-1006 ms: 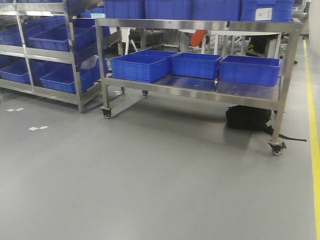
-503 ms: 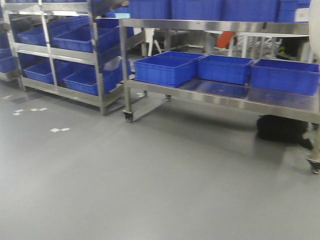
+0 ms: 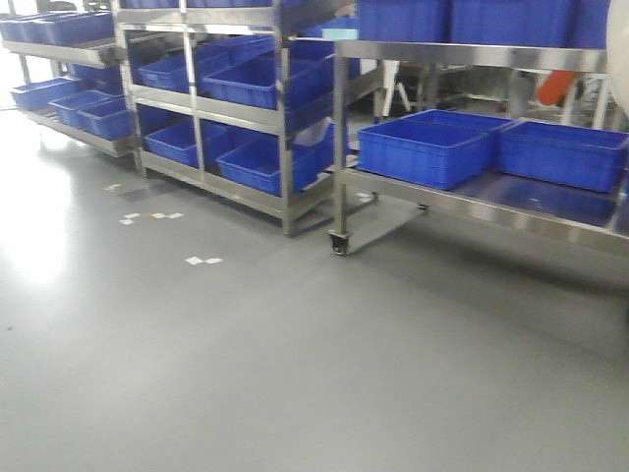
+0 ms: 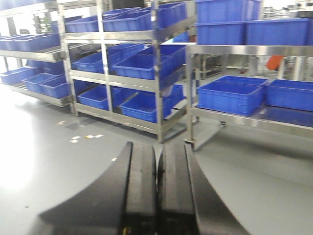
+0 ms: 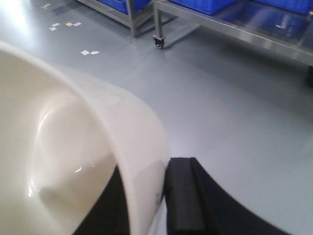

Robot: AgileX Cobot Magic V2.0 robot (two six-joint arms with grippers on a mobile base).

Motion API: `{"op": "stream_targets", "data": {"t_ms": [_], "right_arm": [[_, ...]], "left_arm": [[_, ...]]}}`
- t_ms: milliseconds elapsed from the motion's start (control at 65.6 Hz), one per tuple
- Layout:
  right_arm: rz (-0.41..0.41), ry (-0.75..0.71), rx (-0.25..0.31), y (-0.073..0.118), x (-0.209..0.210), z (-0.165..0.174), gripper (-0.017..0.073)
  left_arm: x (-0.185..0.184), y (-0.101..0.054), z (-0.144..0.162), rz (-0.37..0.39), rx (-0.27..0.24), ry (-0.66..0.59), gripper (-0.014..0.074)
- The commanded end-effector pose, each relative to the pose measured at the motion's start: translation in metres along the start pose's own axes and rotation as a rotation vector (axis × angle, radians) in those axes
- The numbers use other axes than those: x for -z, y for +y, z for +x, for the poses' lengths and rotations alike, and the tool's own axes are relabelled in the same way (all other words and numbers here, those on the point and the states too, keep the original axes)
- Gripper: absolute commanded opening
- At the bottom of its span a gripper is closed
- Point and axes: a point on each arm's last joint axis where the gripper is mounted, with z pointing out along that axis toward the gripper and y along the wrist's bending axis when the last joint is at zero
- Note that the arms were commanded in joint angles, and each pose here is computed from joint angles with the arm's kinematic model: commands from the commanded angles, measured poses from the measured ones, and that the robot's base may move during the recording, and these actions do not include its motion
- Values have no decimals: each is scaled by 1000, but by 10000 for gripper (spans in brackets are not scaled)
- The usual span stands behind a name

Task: Move white bin to right shelf second layer
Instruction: 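Turn toward the blue crate racks while holding the bin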

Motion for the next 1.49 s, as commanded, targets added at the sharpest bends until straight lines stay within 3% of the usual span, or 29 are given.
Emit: {"op": "stream_targets", "data": {"t_ms": [0,1478], "right_arm": [[-19,-130,-1,2,5,-18,24],[-19,-130,-1,2,5,-18,24]], "left_arm": [[1,0,3,-6,13,-67,85],[1,0,3,-6,13,-67,85]]}}
